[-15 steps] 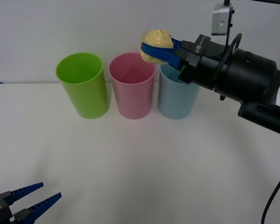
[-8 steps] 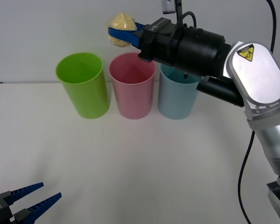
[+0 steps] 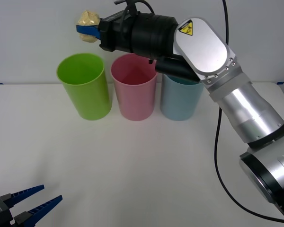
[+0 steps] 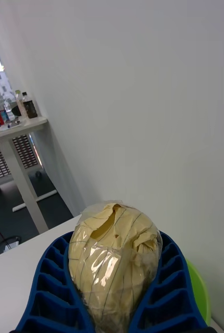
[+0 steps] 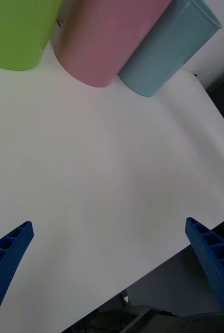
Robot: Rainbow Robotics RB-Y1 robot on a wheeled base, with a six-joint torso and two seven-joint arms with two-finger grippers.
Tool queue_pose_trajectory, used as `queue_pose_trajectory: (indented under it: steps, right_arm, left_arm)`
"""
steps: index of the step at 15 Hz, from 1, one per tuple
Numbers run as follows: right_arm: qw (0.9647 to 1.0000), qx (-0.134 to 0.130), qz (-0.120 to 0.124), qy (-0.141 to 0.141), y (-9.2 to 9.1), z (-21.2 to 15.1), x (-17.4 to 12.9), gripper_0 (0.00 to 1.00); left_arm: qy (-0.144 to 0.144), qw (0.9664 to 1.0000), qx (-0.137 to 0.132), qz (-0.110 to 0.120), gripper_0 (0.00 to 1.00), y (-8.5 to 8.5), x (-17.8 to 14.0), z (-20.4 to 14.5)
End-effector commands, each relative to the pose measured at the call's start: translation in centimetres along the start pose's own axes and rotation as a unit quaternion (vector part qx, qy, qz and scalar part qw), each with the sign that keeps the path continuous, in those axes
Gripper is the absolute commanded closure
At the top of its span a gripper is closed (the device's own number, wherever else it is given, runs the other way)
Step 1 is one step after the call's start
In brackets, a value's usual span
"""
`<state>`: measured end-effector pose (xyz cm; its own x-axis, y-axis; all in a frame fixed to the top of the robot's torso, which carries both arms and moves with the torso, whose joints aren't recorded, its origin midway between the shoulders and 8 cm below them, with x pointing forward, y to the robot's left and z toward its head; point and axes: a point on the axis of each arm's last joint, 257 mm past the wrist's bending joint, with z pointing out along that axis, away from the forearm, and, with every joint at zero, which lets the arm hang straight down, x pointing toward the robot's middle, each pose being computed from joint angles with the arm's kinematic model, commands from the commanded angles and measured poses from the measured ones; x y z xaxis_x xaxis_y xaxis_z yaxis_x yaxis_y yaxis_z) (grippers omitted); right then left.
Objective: Put cans in the blue bin and PET bottles in the pink bin and trash in the green bin.
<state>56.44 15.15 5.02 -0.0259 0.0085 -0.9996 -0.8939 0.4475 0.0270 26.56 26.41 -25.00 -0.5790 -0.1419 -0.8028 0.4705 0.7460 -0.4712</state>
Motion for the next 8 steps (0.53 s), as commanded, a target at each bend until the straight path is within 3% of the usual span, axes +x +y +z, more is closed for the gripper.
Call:
queue_pose_trajectory:
  steps: [1, 8]
  right_arm:
    - [0.9997, 0.011, -0.004, 0.021, 0.2, 2.9, 0.9, 1.00]
    - [0.9954, 0.060, -0.024, 0.071, -0.8, 7.9, 2.9, 1.00]
  left_arm:
    - [0.000, 1.0000, 0.000, 0.000, 0.00, 0.0, 0.0, 0.0]
    - [0.000, 1.0000, 0.000, 0.000, 0.00, 0.0, 0.0, 0.0]
